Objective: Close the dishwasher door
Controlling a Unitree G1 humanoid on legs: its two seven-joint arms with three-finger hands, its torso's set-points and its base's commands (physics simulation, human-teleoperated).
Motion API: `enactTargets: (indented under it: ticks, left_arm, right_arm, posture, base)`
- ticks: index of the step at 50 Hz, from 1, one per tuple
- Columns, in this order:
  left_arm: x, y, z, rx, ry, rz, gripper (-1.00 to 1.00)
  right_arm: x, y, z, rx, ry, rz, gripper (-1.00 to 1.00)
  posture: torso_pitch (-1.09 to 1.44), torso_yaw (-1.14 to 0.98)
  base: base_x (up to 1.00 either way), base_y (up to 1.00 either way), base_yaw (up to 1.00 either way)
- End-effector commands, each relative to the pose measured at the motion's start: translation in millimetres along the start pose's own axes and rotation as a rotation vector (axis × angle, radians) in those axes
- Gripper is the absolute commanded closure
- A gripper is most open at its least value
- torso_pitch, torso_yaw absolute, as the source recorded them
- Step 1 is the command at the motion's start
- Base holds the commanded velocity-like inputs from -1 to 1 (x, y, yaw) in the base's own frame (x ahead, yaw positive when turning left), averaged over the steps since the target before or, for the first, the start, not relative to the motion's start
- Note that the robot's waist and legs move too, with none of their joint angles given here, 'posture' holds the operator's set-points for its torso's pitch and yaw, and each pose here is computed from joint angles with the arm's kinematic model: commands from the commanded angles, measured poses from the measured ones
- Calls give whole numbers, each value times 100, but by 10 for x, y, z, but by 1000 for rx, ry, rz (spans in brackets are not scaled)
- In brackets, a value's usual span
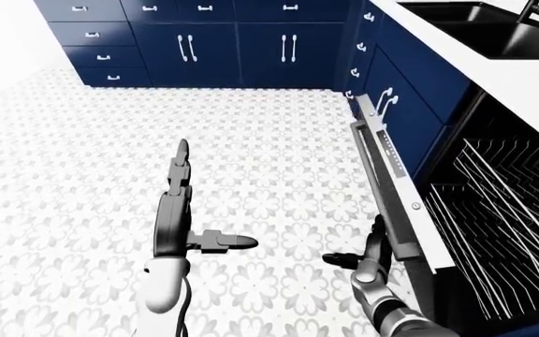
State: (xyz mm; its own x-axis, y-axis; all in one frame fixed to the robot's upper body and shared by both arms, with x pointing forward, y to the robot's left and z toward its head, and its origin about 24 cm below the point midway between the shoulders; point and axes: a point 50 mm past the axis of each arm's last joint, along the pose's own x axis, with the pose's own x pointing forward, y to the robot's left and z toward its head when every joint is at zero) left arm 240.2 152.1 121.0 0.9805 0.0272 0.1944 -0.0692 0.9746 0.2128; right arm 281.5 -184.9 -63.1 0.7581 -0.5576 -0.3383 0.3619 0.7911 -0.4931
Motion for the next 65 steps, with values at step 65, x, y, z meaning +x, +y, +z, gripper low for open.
enactTargets:
  ticks: [65]
  left_arm:
    - [2,-8,137,6,-86,9,-100]
  right_arm:
    - [279,-806,-225,47,63,-330,-100]
  posture:
    - [0,0]
  base:
    - [0,0,0]
